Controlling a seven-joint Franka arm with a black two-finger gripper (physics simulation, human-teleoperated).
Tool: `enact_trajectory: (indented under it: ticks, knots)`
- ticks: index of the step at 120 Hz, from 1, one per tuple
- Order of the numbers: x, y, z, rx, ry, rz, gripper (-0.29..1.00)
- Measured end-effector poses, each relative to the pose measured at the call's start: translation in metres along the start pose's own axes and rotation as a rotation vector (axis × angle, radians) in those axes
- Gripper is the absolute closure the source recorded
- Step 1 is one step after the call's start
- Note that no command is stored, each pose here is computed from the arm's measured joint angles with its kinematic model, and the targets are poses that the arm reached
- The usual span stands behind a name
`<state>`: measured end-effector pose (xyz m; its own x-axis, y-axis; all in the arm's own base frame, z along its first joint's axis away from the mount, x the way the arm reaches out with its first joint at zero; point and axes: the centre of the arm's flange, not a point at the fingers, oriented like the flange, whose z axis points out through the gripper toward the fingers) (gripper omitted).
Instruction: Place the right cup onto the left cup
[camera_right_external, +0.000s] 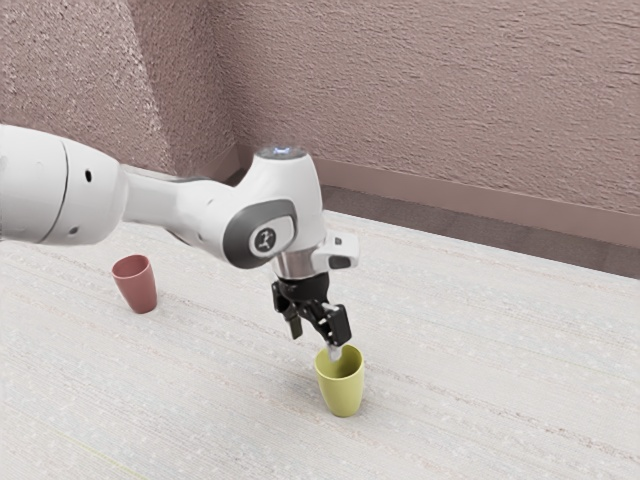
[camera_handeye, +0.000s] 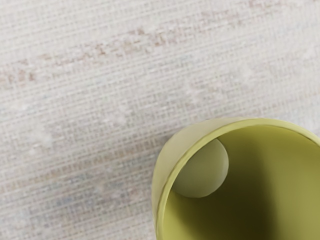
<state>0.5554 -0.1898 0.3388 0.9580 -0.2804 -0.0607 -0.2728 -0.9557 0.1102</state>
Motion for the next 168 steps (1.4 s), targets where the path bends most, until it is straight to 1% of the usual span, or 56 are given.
enact_trajectory:
  ticks: [37, 41, 55, 63, 73, 86, 108, 120, 147, 168]
  knots:
    - [0.009, -0.006, 0.038, -0.001, -0.015, -0.039, 0.00]
    - [0.009, -0.006, 0.038, -0.001, -0.014, -0.042, 0.05]
    - [0.010, -0.004, 0.035, 0.002, -0.005, -0.046, 0.36]
    - [0.010, 0.000, 0.035, 0.005, -0.003, -0.041, 0.50]
    - [0.010, 0.004, 0.035, 0.006, -0.002, -0.037, 0.61]
    - [0.010, 0.006, 0.035, 0.007, -0.001, -0.039, 0.69]
    - [0.009, 0.007, 0.030, 0.010, 0.007, -0.044, 0.75]
    - [0.006, 0.009, 0.016, 0.015, 0.026, -0.044, 0.77]
    - [-0.022, 0.010, -0.048, 0.041, 0.101, -0.053, 0.78]
    - [-0.046, -0.016, -0.105, 0.058, 0.132, -0.111, 0.78]
